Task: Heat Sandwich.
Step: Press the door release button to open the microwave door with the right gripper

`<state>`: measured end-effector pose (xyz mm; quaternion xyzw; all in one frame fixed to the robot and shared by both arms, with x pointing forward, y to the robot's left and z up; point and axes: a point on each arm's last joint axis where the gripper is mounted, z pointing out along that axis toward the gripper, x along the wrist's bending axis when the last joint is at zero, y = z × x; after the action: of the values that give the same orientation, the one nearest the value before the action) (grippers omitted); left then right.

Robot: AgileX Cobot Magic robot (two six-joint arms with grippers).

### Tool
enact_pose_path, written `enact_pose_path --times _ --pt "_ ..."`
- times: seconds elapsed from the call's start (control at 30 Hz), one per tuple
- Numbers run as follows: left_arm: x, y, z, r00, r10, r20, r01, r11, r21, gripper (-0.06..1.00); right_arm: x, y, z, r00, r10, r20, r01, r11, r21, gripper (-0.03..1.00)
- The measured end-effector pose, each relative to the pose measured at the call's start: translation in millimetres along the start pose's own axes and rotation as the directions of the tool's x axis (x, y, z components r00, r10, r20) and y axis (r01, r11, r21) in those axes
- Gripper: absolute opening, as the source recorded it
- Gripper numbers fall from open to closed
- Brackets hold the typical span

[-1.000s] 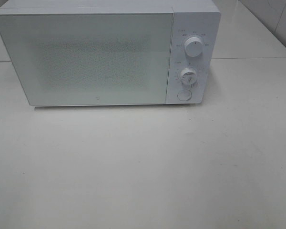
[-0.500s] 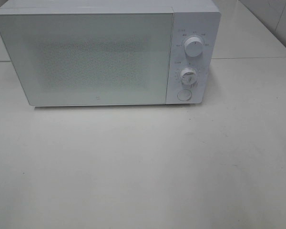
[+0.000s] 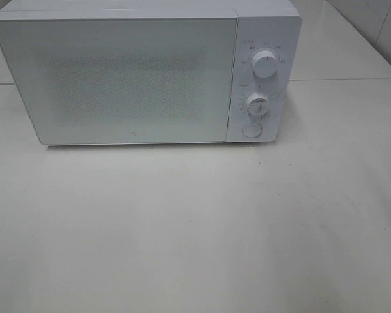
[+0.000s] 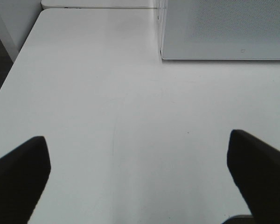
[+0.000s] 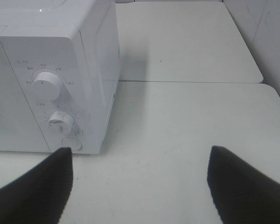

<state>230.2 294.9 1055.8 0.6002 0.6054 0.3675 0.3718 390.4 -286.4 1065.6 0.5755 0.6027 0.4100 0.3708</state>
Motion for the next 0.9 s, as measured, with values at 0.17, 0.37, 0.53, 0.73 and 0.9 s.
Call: enact_pose_path --times 0.17,0.37,0.53,0.73,0.9 --pt "0 0 0 1.0 0.0 0.0 0.0 1.0 0.0 0.97 1 2 18 1.0 -0.001 -0.006 0.001 1.0 -0.018 0.77" --pt "0 0 0 1.0 0.0 0.0 0.0 1.0 0.0 0.97 2 4 39 1.0 -0.002 -0.016 0.001 0.998 -0.065 0.77" --pt "0 0 0 1.0 0.0 0.0 0.0 1.0 0.0 0.97 3 -7 59 1.0 -0.002 -0.031 -0.002 0.989 -0.146 0.77" --pt "0 0 0 1.0 0.0 0.0 0.0 1.0 0.0 0.97 3 -28 76 0.999 -0.01 -0.04 0.002 0.978 -0.208 0.77" --pt "0 0 0 1.0 0.0 0.0 0.0 1.0 0.0 0.97 0 -53 88 1.0 -0.007 -0.004 0.007 0.981 -0.193 0.77"
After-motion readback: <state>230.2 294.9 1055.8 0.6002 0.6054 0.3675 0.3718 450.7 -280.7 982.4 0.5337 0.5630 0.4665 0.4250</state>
